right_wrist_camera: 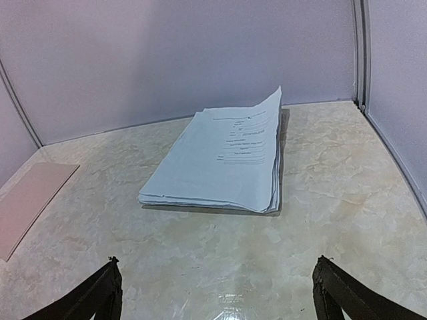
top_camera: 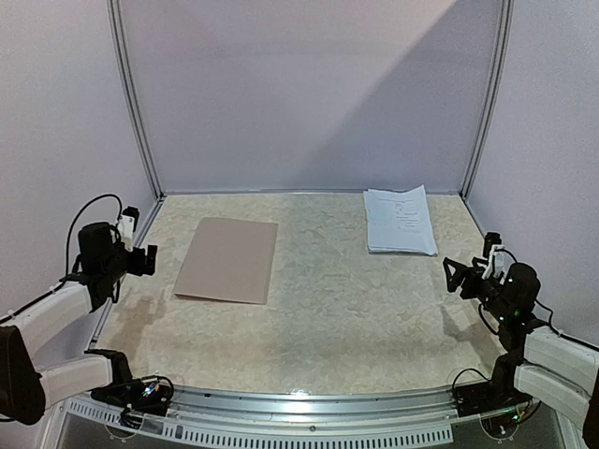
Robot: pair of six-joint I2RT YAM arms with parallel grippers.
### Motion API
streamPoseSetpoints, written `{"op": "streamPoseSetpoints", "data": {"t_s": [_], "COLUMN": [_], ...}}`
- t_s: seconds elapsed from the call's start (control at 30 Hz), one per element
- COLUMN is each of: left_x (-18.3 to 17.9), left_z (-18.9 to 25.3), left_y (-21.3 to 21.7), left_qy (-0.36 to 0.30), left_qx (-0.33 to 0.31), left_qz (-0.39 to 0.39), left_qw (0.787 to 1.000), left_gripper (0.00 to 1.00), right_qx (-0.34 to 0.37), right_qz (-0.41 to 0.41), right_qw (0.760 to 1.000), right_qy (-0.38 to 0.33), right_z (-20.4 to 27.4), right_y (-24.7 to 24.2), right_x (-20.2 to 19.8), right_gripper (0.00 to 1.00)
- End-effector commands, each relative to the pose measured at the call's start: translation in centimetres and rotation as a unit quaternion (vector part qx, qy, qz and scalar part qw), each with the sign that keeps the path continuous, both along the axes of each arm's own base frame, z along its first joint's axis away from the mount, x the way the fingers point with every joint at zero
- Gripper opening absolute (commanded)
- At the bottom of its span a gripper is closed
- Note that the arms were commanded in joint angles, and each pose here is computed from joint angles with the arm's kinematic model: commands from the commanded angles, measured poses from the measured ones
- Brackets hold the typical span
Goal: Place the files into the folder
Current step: Pick up the folder from the center of the board.
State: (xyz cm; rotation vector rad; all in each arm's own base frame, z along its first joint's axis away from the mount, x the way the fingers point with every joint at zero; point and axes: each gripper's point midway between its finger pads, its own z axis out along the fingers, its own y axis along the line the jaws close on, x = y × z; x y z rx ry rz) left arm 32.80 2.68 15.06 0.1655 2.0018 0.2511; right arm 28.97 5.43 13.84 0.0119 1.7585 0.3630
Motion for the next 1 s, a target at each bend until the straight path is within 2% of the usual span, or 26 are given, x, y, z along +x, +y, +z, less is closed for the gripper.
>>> {"op": "streamPoseSetpoints", "data": {"t_s": [0.0, 0.03, 0.1, 0.13, 0.33, 0.4, 0.5, 0.6, 0.67, 0.8, 0.97], "left_x": [0.0, -1.0, -3.7, -4.4, -5.0, -5.3, -6.9, -7.1, -6.6, -5.4, -5.5], "left_z": [1.0, -0.5, -2.4, -2.5, -4.9, -6.5, -9.1, -10.2, -10.2, -10.0, -10.8], "left_y": [-3.4, -5.1, -8.4, -9.5, -12.0, -12.2, -13.2, -13.9, -14.1, -13.6, -12.6], "left_qy": [0.011, 0.049, 0.107, 0.121, 0.167, 0.177, 0.187, 0.172, 0.154, 0.117, 0.095], "left_qx": [0.059, 0.102, 0.168, 0.194, 0.339, 0.407, 0.468, 0.486, 0.493, 0.514, 0.543], "left_qz": [-0.141, -0.219, -0.371, -0.406, -0.426, -0.420, -0.445, -0.448, -0.435, -0.392, -0.374], "left_qw": [0.988, 0.969, 0.907, 0.885, 0.822, 0.792, 0.740, 0.731, 0.737, 0.754, 0.746], "left_gripper": [0.99, 1.00, 0.99, 0.97, 0.96, 0.95, 0.91, 0.89, 0.87, 0.78, 0.68], "right_qx": [0.044, 0.064, 0.094, 0.099, 0.138, 0.149, 0.156, 0.158, 0.160, 0.159, 0.153], "right_qz": [-0.019, -0.016, 0.018, 0.039, 0.118, 0.154, 0.177, 0.191, 0.195, 0.196, 0.190], "right_qw": [0.998, 0.997, 0.995, 0.994, 0.983, 0.976, 0.969, 0.964, 0.963, 0.963, 0.965], "right_qy": [0.027, 0.027, 0.016, 0.011, 0.023, 0.040, 0.076, 0.095, 0.098, 0.100, 0.096], "right_z": [-0.5, -0.1, 1.4, 2.1, 4.9, 5.0, 4.1, 3.3, 3.1, 3.0, 3.2], "right_y": [-0.4, -0.1, 1.1, 1.8, 4.7, 6.0, 7.0, 7.8, 8.1, 8.2, 8.0], "right_x": [0.1, 0.3, 0.4, 0.4, 1.3, 1.3, 1.7, 1.8, 1.7, 1.6, 1.7], "right_gripper": [0.99, 0.99, 0.99, 0.99, 0.99, 0.99, 0.99, 0.99, 0.99, 0.99, 0.99]}}
